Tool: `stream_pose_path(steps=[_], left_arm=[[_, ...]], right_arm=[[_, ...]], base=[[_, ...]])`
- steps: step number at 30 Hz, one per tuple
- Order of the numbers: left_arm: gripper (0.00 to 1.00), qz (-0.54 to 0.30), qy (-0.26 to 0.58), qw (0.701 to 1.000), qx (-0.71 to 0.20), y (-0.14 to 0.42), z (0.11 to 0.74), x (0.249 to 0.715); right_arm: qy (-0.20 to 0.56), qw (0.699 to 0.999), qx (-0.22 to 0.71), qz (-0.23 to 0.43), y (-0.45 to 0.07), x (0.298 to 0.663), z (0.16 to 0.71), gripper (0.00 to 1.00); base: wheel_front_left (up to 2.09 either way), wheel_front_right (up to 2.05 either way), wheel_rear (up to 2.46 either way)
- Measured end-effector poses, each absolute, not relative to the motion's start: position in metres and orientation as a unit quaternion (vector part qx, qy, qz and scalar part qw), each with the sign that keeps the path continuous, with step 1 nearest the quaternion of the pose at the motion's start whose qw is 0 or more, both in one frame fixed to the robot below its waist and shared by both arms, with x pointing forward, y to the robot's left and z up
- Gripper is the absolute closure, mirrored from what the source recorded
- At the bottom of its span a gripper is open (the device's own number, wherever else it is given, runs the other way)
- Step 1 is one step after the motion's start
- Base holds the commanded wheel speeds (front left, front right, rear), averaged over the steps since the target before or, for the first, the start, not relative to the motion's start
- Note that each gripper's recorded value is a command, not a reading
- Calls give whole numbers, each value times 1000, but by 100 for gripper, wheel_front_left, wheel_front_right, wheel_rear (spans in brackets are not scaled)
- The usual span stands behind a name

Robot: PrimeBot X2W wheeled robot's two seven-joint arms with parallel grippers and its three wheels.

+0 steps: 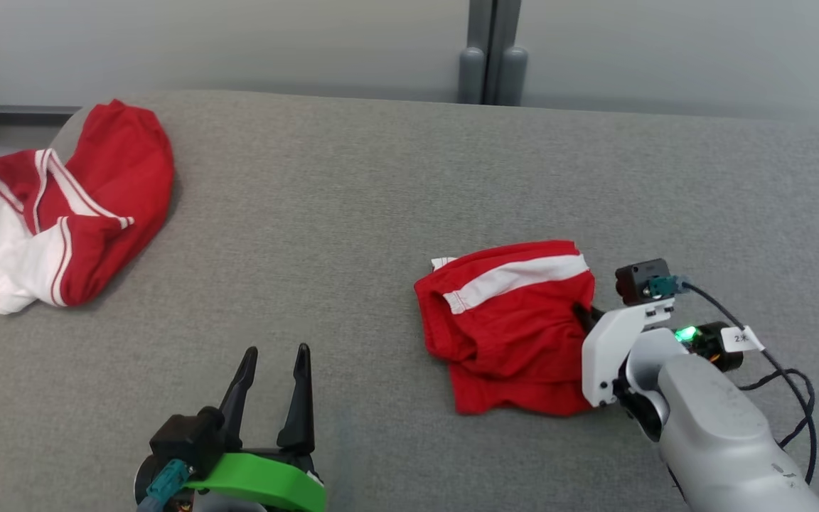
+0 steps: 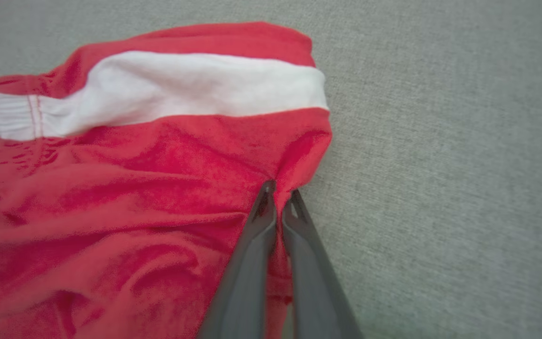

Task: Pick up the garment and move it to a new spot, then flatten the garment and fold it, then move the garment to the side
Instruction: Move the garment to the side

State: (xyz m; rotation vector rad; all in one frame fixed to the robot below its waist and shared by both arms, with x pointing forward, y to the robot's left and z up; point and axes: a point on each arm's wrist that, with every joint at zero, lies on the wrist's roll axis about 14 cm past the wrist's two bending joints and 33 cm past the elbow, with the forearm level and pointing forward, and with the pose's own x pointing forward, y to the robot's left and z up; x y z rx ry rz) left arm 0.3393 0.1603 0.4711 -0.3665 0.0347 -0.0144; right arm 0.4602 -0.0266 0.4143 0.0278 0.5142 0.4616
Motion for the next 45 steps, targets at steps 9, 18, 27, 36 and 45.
stream_pose_path(steps=[9,18,27,36,45], left_arm=[[0,-95,14,980,-172,111,479,375],[0,-198,27,967,-159,46,473,404],[0,-255,55,952,-161,5,451,419],[0,-254,69,951,-160,5,435,428],[0,-211,78,963,-149,37,422,435]], right_arm=[[200,975,-10,99,-144,492,442,100],[185,982,-9,-25,-252,479,449,100],[198,977,-3,-80,-291,464,434,100],[190,976,-25,-106,-321,495,449,100],[184,970,-61,-147,-367,525,465,100]], base=[[0,0,0],[0,0,0],[0,0,0],[0,0,0],[0,0,0]])
